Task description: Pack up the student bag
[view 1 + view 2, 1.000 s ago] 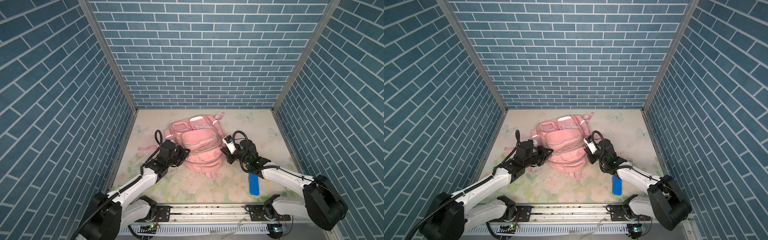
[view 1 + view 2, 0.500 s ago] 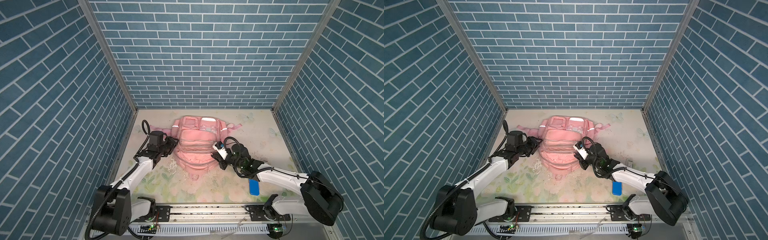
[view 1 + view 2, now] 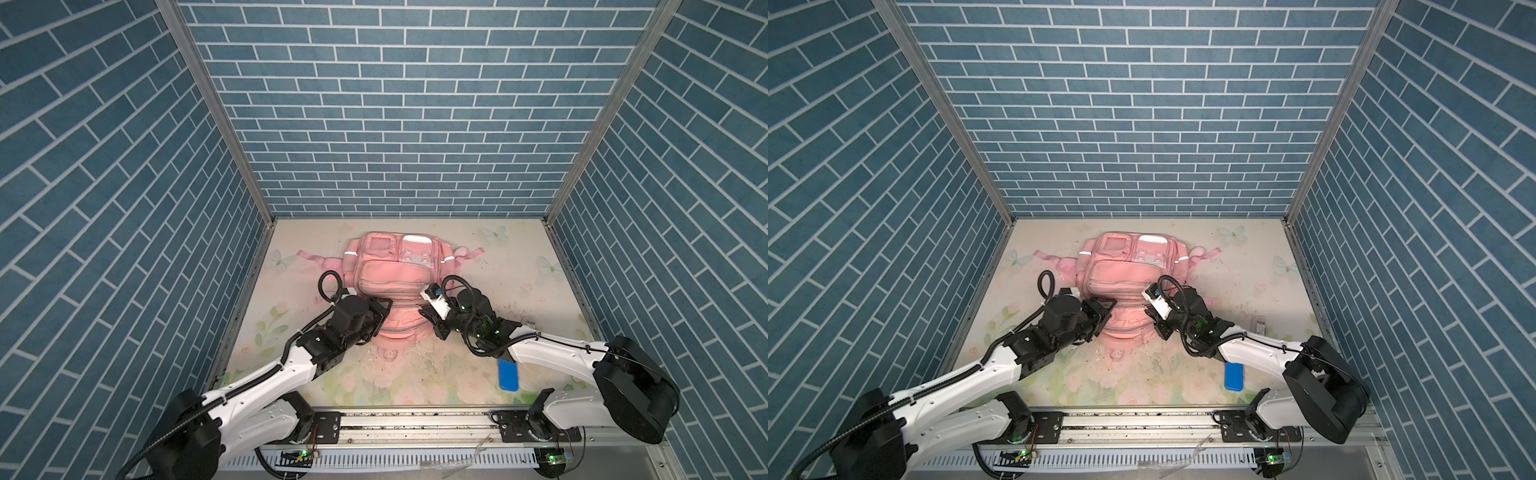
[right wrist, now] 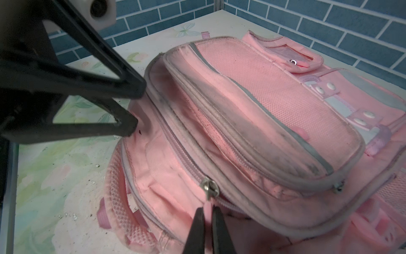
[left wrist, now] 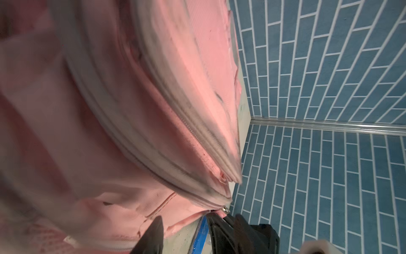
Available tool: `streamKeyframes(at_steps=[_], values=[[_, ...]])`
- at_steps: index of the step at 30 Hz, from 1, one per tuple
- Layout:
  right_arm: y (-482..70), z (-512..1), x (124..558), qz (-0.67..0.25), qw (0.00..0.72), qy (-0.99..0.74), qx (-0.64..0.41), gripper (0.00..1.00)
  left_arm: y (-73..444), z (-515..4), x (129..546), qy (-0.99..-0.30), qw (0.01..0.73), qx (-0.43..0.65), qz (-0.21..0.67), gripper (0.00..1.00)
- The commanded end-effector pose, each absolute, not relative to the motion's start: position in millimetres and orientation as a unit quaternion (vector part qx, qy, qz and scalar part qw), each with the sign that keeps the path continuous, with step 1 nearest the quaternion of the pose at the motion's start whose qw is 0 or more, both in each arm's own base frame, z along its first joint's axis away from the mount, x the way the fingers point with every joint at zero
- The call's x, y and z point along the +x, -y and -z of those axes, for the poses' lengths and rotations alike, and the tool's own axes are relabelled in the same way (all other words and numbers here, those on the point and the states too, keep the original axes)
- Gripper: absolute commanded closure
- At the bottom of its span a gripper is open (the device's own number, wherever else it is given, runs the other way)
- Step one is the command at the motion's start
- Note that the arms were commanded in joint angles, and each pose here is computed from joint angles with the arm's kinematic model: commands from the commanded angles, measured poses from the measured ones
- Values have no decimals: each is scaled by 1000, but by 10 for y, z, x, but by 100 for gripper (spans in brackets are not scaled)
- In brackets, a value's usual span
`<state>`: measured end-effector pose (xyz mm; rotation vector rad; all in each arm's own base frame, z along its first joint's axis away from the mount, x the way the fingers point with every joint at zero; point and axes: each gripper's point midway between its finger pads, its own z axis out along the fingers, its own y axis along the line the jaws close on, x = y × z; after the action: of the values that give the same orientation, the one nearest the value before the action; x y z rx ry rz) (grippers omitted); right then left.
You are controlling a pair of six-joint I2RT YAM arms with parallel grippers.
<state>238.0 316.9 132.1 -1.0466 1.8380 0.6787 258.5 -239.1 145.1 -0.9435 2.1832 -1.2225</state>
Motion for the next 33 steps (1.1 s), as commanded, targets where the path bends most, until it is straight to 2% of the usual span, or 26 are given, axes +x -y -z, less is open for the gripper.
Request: streamKeyframes(at_steps=[1,15,21,23,27,29,33], values=[[-3302,-1553,2428,-281,476,-719,-421,100,2541,-1651,2725,-757,252,-373,473,47],[-3375,-1505,2351,-273,472,-711,-443,100,2589,-1544,2800,-760,274,-395,438,47],[-3402,-1480,2329,-266,472,-710,-451,100,2664,-1345,2811,-769,257,-398,430,49],[-3408,-1465,2318,-260,472,-709,-454,100,2653,-1281,2803,-772,254,-399,424,57],[-3421,-1460,2302,-253,475,-709,-456,100,2587,-1243,2800,-769,260,-402,423,92],[-3416,-1460,2314,-251,476,-710,-454,100,2570,-1256,2808,-771,262,-397,424,99],[-3372,-1485,2352,-243,485,-716,-439,100,2547,-1290,2821,-775,264,-383,428,100]])
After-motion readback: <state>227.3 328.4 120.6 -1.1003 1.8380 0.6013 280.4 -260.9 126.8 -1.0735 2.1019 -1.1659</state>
